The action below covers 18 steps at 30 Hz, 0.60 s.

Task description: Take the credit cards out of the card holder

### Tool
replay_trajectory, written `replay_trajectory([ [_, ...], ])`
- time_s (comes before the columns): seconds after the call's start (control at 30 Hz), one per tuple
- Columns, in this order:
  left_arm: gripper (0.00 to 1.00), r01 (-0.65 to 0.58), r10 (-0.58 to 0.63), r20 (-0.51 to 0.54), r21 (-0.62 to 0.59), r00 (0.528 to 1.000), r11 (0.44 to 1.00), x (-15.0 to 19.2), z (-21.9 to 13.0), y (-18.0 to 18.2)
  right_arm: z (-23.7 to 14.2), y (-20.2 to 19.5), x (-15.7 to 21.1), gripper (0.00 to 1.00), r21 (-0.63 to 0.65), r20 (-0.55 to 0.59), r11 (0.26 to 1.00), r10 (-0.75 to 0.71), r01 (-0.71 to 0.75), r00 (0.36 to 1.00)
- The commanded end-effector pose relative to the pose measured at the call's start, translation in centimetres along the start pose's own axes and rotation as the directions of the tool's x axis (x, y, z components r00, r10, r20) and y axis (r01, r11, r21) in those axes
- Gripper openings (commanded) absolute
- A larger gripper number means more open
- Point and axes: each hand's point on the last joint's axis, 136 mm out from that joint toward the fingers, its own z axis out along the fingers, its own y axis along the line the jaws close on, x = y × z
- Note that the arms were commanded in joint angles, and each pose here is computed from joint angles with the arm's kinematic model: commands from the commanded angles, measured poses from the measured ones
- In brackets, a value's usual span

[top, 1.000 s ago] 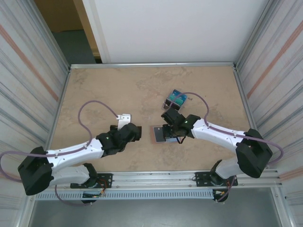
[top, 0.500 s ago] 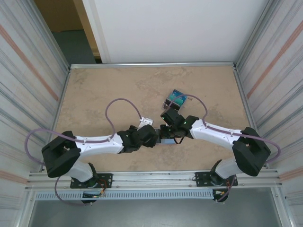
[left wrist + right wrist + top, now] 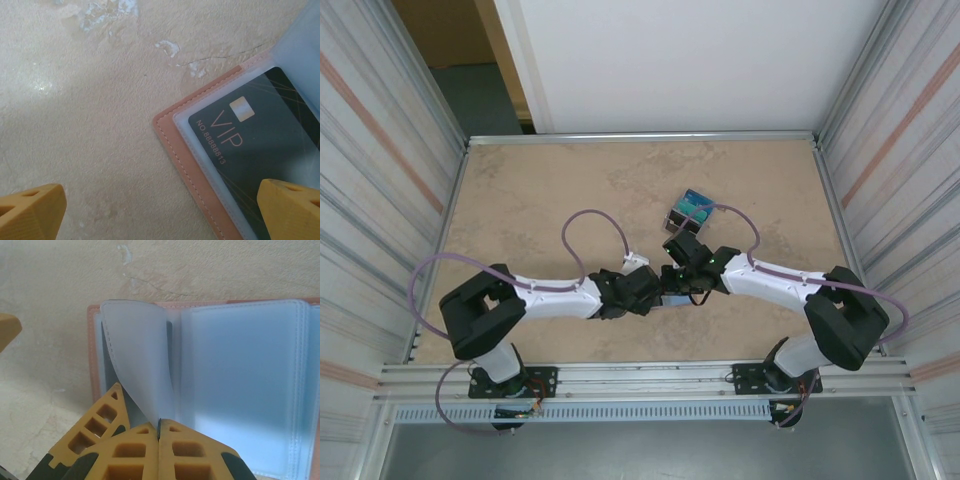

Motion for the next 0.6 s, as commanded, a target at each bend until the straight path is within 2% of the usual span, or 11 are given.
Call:
replay_trajectory([
  [0.0, 0.99, -0.009, 0.004, -0.055, -0.084, 0.998, 0.996, 1.1, 0.4, 1.6, -0.2, -1.3, -0.1, 0.07, 0.048, 0.012, 0.999, 0.023, -0.023, 1.0],
  [0.2, 0.99, 0.005, -0.011, -0.054, -0.104, 0.998, 0.995, 1.2, 0.2, 2.2, -1.3, -4.5, -0.4, 0.19, 0.198, 0.044, 0.98, 0.019, -0.027, 0.999],
  [0.43, 0.99, 0.027, -0.03, -0.029, -0.093, 0.999, 0.995, 0.5, -0.3, 2.2, -1.7, -7.9, -0.4, 0.2, 0.283, 0.057, 0.956, 0.058, -0.072, 0.997],
  [0.57, 0.99, 0.055, -0.056, -0.007, -0.075, 0.998, 0.996, 0.0, -0.9, 2.1, -2.8, -8.2, -1.0, 0.18, 0.298, 0.079, 0.952, 0.049, -0.07, 0.996],
])
